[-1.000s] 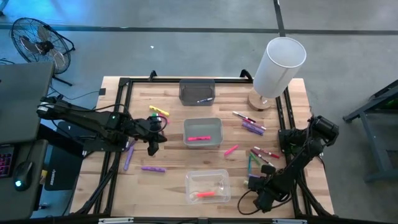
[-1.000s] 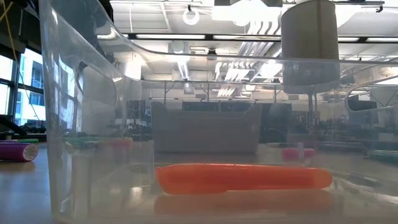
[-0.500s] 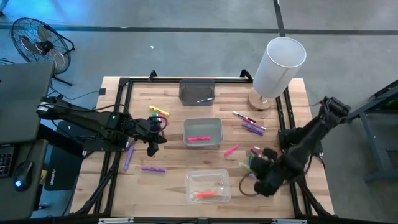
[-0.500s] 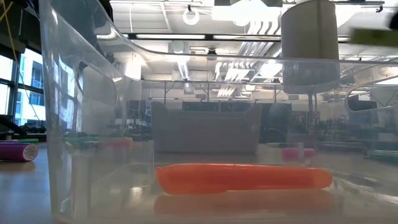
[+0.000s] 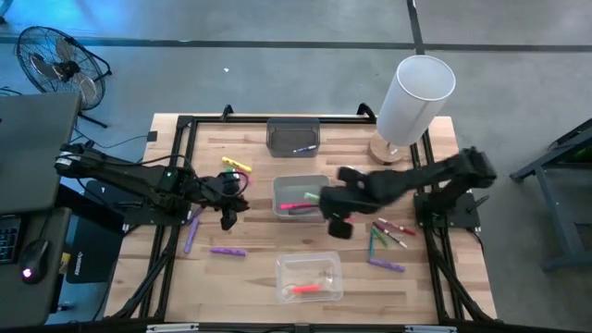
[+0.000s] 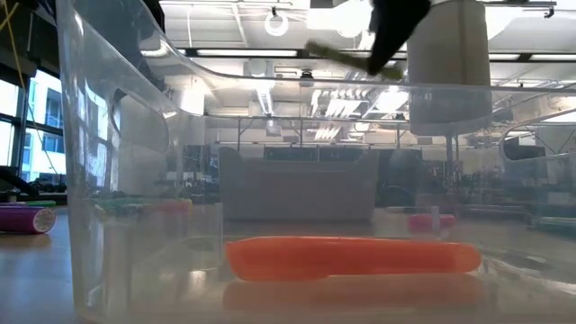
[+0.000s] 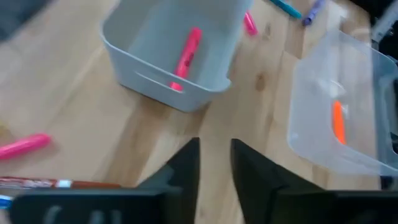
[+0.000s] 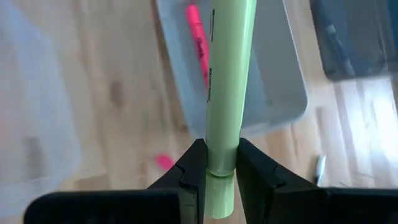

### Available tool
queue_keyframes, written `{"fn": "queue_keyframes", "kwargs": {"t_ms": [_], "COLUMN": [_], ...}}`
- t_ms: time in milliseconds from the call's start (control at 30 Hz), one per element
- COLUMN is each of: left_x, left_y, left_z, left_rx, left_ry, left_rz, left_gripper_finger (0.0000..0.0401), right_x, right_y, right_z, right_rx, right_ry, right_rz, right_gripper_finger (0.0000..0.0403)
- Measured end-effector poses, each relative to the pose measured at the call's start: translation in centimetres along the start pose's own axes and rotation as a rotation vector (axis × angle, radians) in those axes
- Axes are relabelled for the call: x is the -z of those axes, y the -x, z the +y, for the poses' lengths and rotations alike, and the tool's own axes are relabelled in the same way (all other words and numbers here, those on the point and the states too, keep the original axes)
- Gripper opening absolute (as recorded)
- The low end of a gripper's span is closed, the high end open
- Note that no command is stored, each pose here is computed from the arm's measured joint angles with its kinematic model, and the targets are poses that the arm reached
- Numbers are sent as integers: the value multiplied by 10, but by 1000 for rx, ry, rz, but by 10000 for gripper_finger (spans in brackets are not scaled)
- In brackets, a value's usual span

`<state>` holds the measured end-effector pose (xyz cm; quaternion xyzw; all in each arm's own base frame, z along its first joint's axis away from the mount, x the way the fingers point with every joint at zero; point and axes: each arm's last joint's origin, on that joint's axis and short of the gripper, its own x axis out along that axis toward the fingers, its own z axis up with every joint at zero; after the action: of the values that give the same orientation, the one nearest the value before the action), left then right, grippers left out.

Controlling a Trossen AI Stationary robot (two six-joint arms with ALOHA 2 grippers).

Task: Pick & Place Markers
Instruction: Put the light green highlighter pen into the gray bin, then put the yellow pen into the transparent bin

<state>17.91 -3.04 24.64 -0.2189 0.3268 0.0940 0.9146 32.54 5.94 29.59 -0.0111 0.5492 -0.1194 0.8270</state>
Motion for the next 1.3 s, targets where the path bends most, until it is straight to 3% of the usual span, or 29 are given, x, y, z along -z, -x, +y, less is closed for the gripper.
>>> {"fn": "queue_keyframes", "kwargs": {"t_ms": [167,367,600,800,1033,1300], "left_x": [-1,-1,-1,-2,-1,7], "left_y": [0,0,0,0,-6,-22], "left_z": [2,2,2,4,5,5], "left_rx": [-60,-59,-60,-134,-191,-200], "left_ry": [0,4,49,110,242,413], "left_rz": [-43,-43,-45,-98,-105,6], "left_gripper_finger": [151,167,165,165,165,165], "right_x": [-27,-45,-55,-54,-24,68], "right_y": [-44,-81,-88,-76,-31,22], "right_z": [-18,-27,-31,-33,-36,-29], "right_rx": [2,-28,-28,-36,-42,-146], "right_ry": [80,161,134,97,14,-284], "right_rz": [93,136,57,47,30,-182], "right_gripper_finger": [54,54,107,139,117,38]}}
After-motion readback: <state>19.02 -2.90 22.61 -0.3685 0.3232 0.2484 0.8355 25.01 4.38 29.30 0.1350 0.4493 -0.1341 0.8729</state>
